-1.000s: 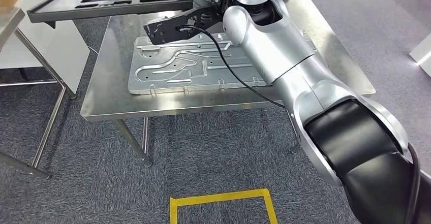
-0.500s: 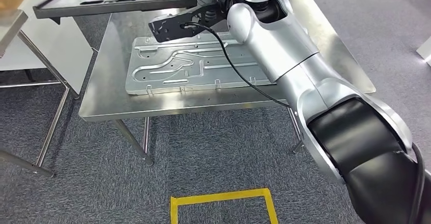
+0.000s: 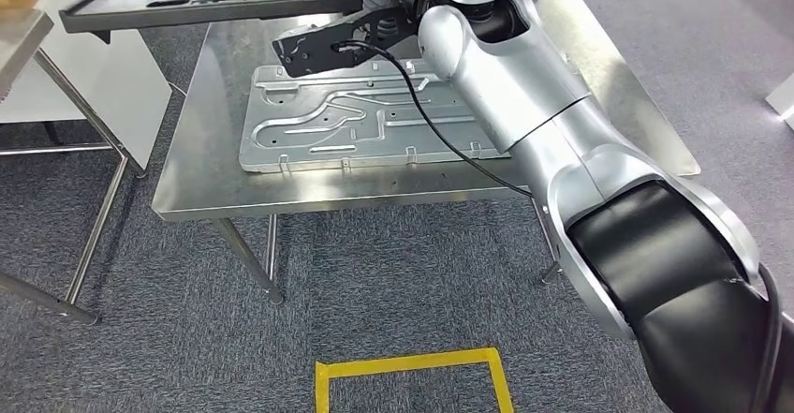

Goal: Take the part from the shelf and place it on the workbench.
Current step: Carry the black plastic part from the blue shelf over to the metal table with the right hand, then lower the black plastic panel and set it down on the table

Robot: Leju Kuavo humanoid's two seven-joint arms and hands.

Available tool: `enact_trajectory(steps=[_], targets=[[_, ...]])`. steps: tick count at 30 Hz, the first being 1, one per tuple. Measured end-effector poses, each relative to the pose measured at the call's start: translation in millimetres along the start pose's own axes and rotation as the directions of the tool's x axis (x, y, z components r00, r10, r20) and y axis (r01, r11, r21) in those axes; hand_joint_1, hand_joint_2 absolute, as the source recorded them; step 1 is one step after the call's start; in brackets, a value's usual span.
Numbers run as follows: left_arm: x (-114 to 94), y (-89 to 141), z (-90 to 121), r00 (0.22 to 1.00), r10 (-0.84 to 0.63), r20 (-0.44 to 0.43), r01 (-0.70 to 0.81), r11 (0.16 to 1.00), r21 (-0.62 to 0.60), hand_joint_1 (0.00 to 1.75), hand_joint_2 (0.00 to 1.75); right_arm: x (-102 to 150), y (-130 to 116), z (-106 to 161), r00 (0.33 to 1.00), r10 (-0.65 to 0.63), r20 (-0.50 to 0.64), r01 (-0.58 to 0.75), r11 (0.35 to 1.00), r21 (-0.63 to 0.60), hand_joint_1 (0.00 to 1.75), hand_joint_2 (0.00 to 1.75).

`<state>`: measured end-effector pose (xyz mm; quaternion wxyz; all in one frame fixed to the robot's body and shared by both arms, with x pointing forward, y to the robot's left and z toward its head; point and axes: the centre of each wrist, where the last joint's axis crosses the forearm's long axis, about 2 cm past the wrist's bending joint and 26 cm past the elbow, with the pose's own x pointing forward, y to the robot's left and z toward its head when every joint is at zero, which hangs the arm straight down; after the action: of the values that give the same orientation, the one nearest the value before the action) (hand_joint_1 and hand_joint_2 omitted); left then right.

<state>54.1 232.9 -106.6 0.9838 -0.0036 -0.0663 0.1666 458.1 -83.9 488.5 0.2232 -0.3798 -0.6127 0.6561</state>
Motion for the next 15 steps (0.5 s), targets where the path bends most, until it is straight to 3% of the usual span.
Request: enact_trajectory(steps=[15], targets=[[0.8, -1.3, 0.1, 1.0, -0.003, -0.004, 0.003, 1.0, 0.003, 0.0, 1.75, -4.9, 3.3, 1.7, 1.0, -0.001, -0.009, 0.001, 1.0, 0.004, 1.75, 1.75]])
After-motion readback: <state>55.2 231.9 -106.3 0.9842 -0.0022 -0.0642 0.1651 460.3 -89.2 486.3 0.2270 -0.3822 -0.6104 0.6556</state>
